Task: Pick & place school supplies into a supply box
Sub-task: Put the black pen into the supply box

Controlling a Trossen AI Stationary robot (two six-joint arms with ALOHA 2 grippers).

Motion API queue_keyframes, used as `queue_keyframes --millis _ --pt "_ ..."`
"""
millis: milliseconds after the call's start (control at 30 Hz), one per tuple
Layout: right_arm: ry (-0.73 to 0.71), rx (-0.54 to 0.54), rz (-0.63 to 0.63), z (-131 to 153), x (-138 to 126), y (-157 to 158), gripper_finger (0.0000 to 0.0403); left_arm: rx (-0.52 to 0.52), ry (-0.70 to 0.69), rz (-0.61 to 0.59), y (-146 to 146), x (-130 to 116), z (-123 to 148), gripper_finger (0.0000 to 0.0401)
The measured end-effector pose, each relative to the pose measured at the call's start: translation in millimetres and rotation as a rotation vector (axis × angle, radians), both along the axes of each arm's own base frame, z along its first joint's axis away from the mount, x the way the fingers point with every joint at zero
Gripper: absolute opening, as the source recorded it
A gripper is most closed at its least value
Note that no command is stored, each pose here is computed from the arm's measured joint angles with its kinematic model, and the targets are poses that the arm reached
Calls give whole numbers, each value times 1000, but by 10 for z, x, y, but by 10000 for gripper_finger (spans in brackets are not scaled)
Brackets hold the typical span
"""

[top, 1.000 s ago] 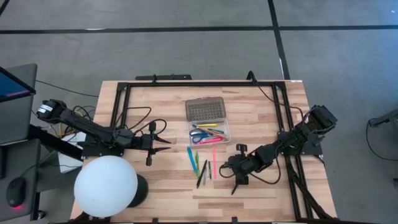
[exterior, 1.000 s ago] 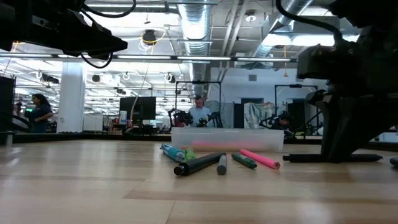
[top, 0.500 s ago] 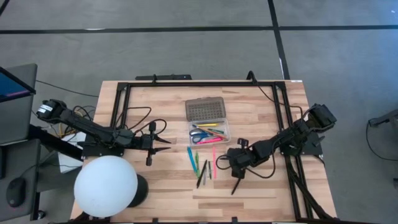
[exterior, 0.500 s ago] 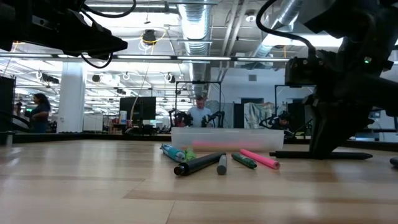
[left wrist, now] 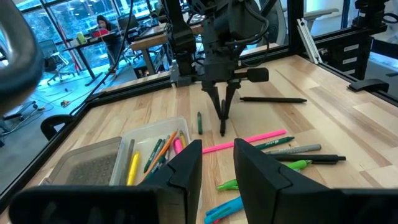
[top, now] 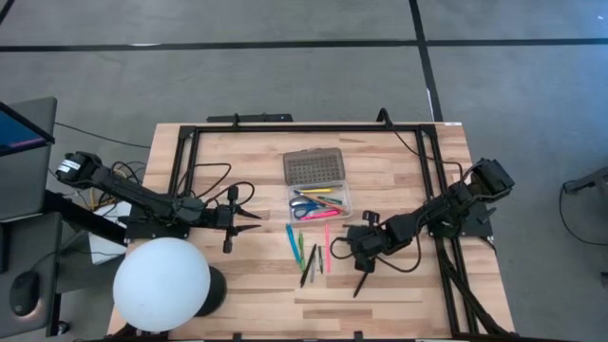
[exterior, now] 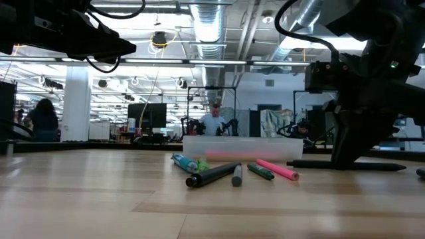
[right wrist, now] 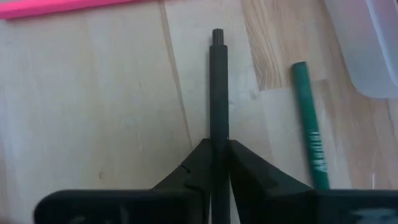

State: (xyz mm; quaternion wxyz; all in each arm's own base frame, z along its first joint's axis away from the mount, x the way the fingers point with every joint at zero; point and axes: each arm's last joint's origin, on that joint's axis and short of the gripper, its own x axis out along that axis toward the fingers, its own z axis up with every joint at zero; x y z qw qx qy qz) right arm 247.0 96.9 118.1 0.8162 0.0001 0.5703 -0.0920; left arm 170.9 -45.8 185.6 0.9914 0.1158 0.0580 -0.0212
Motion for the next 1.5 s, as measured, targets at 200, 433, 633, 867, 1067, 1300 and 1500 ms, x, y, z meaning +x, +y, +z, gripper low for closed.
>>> queue_keyframes --millis 200,433,633,867,1067,1300,1500 --pt "-4 -14 55 -2 8 4 10 0 0 1 0 0 0 87" --pt "-21 -27 63 1 21 7 26 1 1 1 0 0 -1 86" --pt "-37 -42 101 4 31 27 17 3 6 2 1 -1 -6 87" --pt "-59 -26 75 8 48 32 44 3 7 2 1 -1 -7 87" --pt "-61 -25 74 10 50 33 58 3 7 2 1 -1 -7 87" --pt "-62 -24 75 11 52 34 58 3 8 2 1 -1 -8 87" --pt "-61 -25 82 13 54 35 58 3 8 2 1 -1 -8 86"
